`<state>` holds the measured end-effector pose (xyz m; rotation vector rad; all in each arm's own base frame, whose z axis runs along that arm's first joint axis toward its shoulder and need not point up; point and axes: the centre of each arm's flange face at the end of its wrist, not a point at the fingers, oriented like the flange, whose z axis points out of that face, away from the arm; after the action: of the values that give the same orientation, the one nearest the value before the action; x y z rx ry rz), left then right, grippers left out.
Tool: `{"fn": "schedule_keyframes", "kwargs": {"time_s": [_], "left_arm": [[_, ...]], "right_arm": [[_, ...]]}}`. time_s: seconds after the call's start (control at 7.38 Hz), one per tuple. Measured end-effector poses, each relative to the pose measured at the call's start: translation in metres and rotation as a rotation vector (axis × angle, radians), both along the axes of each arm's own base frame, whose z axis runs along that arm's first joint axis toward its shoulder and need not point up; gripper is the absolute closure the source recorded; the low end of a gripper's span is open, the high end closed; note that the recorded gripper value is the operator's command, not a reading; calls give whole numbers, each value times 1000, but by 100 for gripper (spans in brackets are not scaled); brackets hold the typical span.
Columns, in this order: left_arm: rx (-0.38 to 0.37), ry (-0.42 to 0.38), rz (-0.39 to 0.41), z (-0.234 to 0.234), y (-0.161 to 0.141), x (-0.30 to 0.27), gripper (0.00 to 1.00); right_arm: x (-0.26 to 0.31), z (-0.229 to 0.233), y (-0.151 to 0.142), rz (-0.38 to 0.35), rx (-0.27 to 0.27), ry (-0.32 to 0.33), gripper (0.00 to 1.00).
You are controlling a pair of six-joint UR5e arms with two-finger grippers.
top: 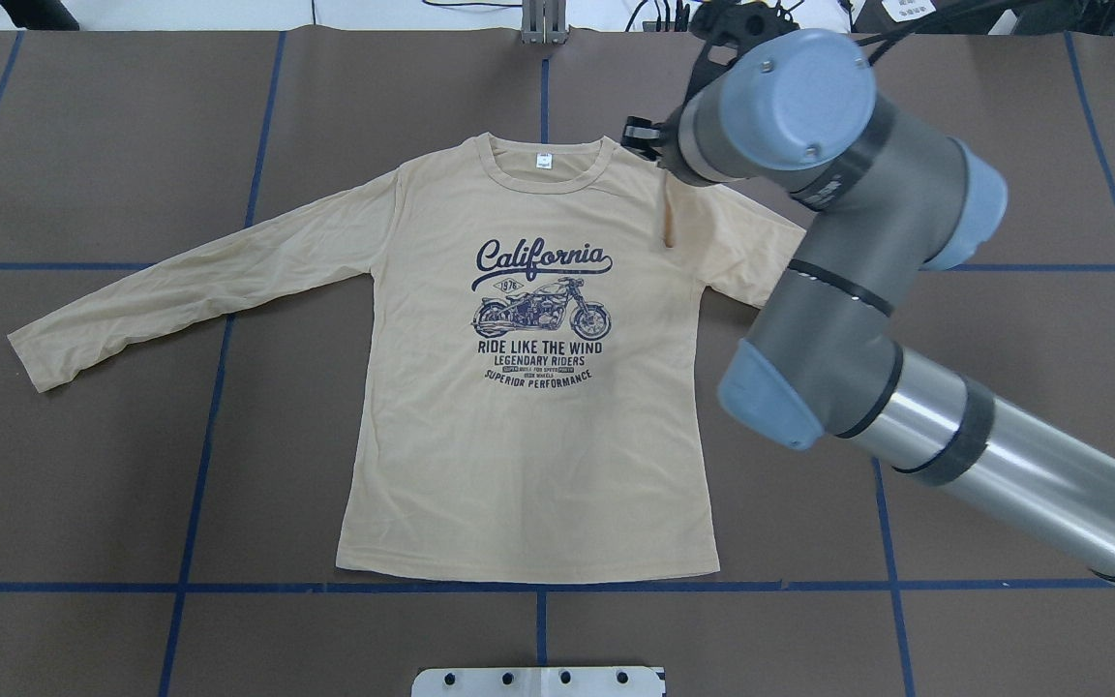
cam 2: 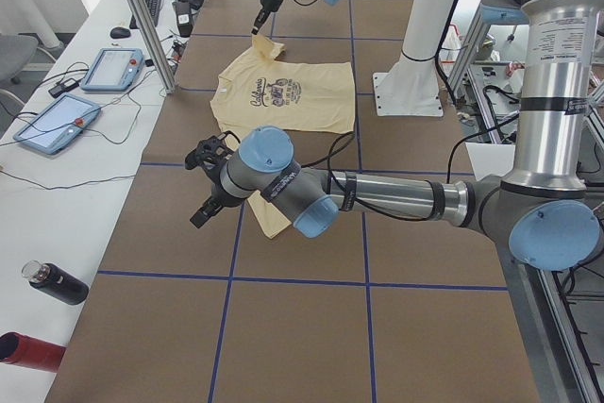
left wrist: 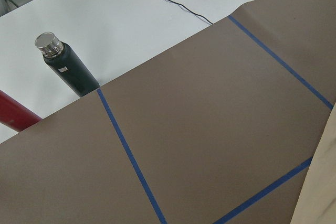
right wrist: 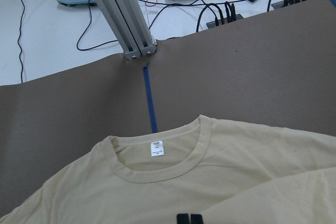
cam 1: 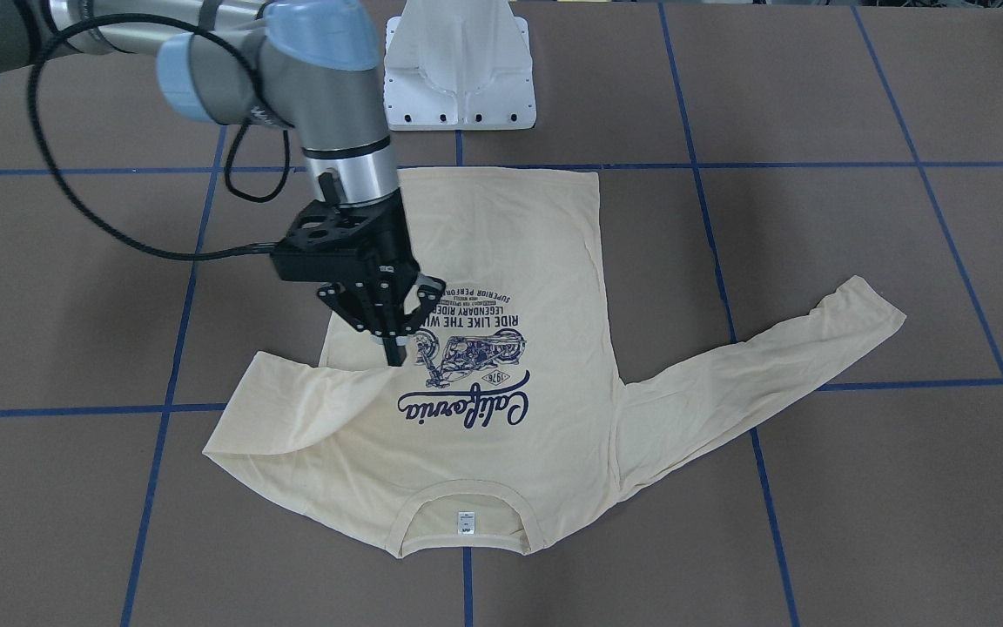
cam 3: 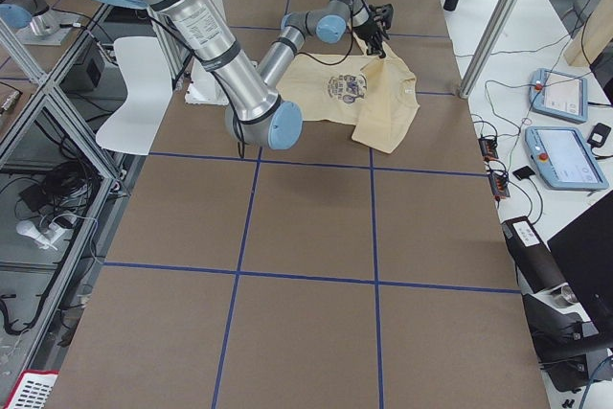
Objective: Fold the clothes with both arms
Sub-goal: 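Carry the sleeve with the right gripper across the shirt body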
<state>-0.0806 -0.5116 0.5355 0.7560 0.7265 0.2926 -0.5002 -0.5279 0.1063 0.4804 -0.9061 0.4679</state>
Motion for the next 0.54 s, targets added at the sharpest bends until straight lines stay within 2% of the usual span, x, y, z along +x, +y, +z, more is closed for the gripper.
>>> {"fn": "schedule_keyframes", "kwargs": {"time_s": [0.27, 0.54], "left_arm": [[-4, 3, 0, 1, 2, 0, 0], [-9, 7, -2, 2, 2, 0, 0]], "right_arm": [[-92, -71, 17, 41, 0, -2, 100], [-151, -117, 25, 64, -30, 14, 100]]}}
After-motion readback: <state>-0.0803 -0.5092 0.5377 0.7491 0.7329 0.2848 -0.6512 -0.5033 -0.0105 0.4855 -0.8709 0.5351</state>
